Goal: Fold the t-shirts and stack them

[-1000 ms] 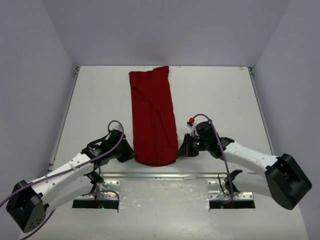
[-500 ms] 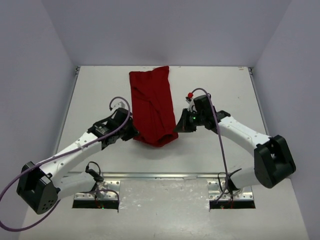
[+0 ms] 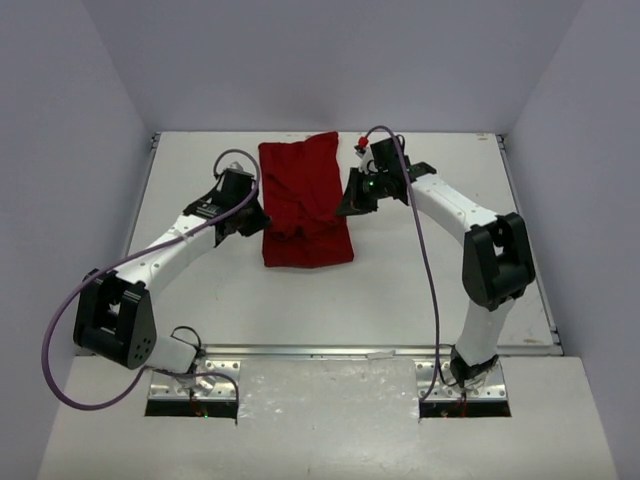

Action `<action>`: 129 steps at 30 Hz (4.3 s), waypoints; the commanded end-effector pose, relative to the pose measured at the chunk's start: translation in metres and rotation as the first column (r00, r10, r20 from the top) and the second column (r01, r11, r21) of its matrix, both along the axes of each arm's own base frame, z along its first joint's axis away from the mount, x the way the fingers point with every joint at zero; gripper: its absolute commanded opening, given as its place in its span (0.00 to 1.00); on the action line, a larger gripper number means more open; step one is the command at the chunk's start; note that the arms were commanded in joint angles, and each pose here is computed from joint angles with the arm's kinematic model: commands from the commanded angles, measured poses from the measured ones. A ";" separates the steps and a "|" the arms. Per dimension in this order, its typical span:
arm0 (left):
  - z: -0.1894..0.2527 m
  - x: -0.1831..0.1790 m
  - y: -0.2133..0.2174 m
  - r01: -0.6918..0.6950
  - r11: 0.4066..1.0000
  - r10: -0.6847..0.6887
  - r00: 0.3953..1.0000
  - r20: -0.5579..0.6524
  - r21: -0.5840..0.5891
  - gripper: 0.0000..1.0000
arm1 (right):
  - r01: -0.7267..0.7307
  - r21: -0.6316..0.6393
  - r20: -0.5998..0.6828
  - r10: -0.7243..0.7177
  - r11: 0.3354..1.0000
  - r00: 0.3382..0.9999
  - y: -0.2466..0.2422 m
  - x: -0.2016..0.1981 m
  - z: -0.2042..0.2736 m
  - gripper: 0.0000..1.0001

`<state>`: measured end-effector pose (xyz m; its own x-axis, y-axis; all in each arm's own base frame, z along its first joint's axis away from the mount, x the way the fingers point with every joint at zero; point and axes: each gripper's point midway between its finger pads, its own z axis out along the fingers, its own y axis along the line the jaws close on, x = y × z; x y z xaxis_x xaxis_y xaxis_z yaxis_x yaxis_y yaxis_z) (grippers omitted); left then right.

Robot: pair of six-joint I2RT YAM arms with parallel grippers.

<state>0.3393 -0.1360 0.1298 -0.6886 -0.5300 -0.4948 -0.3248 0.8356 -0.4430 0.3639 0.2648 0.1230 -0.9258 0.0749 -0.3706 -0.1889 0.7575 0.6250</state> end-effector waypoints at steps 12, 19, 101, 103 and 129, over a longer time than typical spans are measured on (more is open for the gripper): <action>0.023 0.105 -0.004 -0.016 1.000 0.017 0.996 0.089 -0.015 0.00 | 0.013 -0.050 0.053 -0.010 0.999 0.999 0.000 0.104 -0.004 0.01; -0.012 0.113 0.013 -0.079 0.997 0.079 0.997 0.024 0.013 0.00 | -0.009 -0.014 0.024 0.010 1.000 1.000 0.005 0.137 -0.026 0.01; -0.050 0.026 -0.033 0.150 0.988 -0.147 0.984 0.104 -0.023 0.83 | 0.102 -0.320 0.055 -0.089 0.942 0.995 -0.040 0.130 -0.107 0.56; -0.052 0.025 -0.033 0.154 0.988 -0.152 0.984 0.098 -0.021 0.83 | 0.104 -0.316 0.056 -0.091 0.943 0.994 -0.039 0.129 -0.101 0.55; -0.060 0.019 -0.037 0.194 0.981 -0.191 0.978 0.089 -0.030 0.82 | 0.093 -0.297 0.173 -0.042 0.950 0.984 -0.025 0.127 -0.069 0.50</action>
